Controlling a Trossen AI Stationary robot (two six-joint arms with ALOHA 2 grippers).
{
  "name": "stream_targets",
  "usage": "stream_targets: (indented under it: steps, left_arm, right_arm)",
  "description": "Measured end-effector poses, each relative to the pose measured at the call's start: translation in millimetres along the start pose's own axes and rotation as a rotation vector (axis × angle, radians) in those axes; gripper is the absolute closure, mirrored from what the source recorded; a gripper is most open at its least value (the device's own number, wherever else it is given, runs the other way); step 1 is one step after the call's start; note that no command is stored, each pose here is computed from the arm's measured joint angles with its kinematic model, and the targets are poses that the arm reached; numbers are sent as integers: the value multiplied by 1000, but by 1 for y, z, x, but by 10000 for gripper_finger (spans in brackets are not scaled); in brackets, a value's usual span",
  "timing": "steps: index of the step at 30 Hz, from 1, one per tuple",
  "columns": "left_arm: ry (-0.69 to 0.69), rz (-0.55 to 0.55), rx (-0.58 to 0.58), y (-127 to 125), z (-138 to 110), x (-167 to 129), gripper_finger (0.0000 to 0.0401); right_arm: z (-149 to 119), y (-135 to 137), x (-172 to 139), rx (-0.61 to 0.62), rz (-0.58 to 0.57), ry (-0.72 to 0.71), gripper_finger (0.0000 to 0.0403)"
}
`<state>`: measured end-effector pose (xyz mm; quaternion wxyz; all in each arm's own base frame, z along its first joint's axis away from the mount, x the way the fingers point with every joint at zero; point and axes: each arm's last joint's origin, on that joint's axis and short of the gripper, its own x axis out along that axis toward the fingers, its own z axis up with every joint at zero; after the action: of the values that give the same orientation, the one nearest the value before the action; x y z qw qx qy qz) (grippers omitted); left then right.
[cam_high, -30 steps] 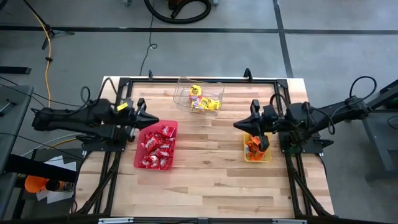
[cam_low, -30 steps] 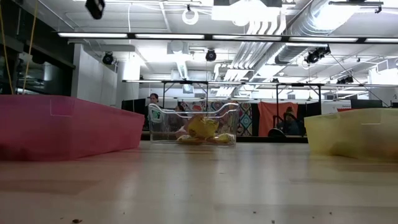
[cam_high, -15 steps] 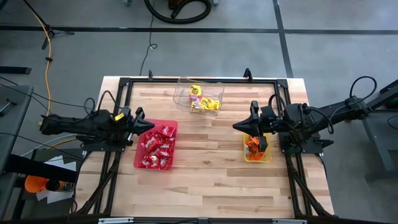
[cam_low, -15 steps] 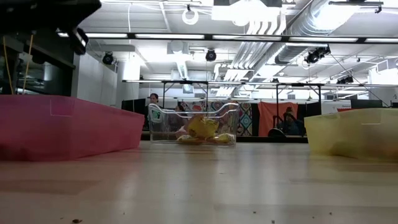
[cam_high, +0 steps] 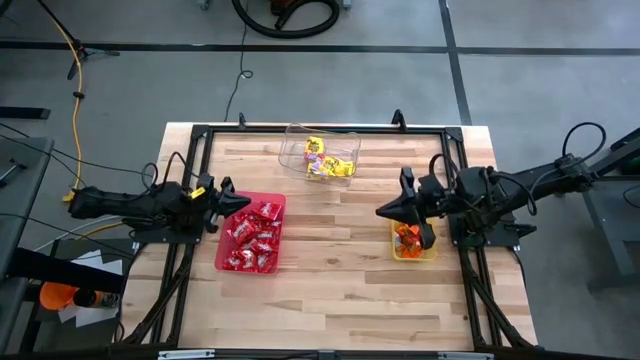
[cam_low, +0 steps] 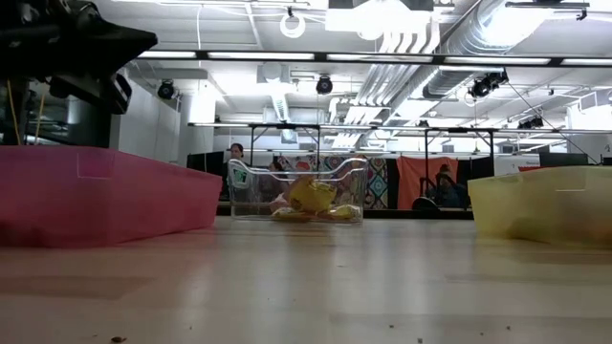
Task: Sort candy
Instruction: Return to Home Position
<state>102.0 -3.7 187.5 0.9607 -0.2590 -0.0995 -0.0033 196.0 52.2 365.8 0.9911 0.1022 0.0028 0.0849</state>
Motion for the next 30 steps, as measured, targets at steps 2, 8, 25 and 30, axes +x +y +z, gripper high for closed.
stream_targets:
  steps: [2, 8, 25, 30]
  left_arm:
    - [3, 5, -17, 0, 0, 0, 401]
    - [9, 7, -20, 1, -1, 0, 401]
    - [12, 6, -19, 1, -1, 0, 401]
    - [12, 6, -18, 1, -1, 0, 401]
  right_arm:
    - [-1, 0, 0, -7, 9, 12, 403]
    - [-7, -3, -16, -34, -6, 92, 403]
    - [-112, -34, -73, -123, 19, -128, 403]
    - [-130, -50, -83, -126, -36, -184, 403]
